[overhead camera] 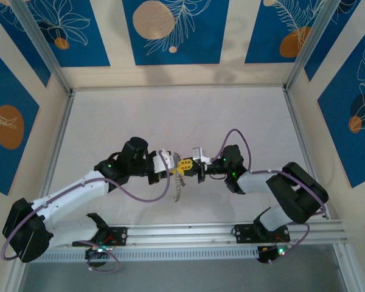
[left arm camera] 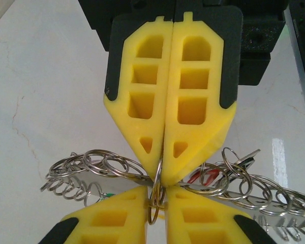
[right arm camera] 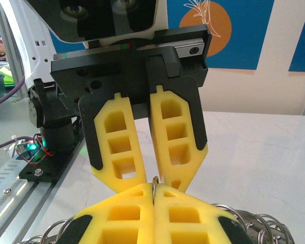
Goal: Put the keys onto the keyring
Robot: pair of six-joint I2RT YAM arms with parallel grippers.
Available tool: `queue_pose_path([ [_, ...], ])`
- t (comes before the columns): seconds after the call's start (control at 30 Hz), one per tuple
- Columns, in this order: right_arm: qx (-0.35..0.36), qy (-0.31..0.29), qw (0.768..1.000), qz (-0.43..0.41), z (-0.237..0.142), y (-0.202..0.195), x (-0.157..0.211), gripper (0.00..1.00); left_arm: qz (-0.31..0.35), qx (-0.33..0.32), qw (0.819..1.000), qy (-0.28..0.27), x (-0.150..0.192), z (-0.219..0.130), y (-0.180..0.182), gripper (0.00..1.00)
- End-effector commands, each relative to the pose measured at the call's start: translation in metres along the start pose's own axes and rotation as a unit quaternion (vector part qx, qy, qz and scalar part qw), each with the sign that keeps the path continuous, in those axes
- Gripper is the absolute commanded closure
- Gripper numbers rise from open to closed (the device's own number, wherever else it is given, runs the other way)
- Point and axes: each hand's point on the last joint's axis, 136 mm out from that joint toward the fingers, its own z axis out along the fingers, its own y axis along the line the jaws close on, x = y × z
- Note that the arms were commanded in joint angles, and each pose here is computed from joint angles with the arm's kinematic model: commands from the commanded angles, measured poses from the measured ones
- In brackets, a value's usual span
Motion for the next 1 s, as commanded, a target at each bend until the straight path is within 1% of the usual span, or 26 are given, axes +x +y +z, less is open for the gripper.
queue_pose_path([
  [0.0,-0.015,-0.003,1.000,-0.012,0.002,0.005,-0.001,1.00,0.023,-0.005,0.999,-0.033,-0.025,-0.008,0.008,0.92],
  [0.1,-0.015,-0.003,1.000,-0.013,0.002,0.005,-0.001,1.00,0.025,-0.011,0.999,-0.030,-0.025,-0.008,0.009,1.00],
  [0.2,-0.005,0.006,1.000,-0.011,0.001,0.003,0.002,1.00,0.026,-0.025,0.999,-0.023,-0.024,-0.010,0.014,1.00],
  [0.3,0.007,0.036,0.999,-0.011,-0.004,0.000,0.012,1.00,0.026,-0.040,0.999,-0.003,-0.021,-0.014,0.020,1.00],
  [0.37,0.013,0.066,0.998,-0.010,-0.007,-0.001,0.020,0.99,0.030,-0.046,0.998,0.018,-0.018,-0.017,0.022,1.00],
  [0.43,0.014,0.086,0.996,-0.014,-0.009,0.000,0.025,0.94,0.036,-0.045,0.997,0.043,-0.014,-0.018,0.022,1.00],
  [0.47,0.019,0.095,0.995,-0.014,-0.011,-0.001,0.026,0.89,0.039,-0.043,0.997,0.060,-0.012,-0.018,0.021,1.00],
  [0.6,0.028,0.122,0.992,-0.017,-0.015,-0.003,0.027,0.84,0.063,-0.013,0.989,0.136,-0.002,-0.014,0.012,1.00],
  [0.67,0.034,0.125,0.991,-0.020,-0.016,-0.004,0.027,0.82,0.076,0.004,0.984,0.164,0.002,-0.011,0.007,1.00],
  [0.7,0.035,0.124,0.991,-0.021,-0.017,-0.004,0.026,0.82,0.079,0.008,0.983,0.168,0.002,-0.010,0.006,1.00],
  [0.8,0.030,0.121,0.992,-0.015,-0.016,-0.003,0.026,0.82,0.087,0.018,0.981,0.172,-0.001,-0.008,0.004,1.00],
  [0.97,0.024,0.099,0.995,-0.008,-0.014,-0.002,0.022,0.81,0.094,0.035,0.979,0.178,-0.006,-0.006,0.002,1.00],
])
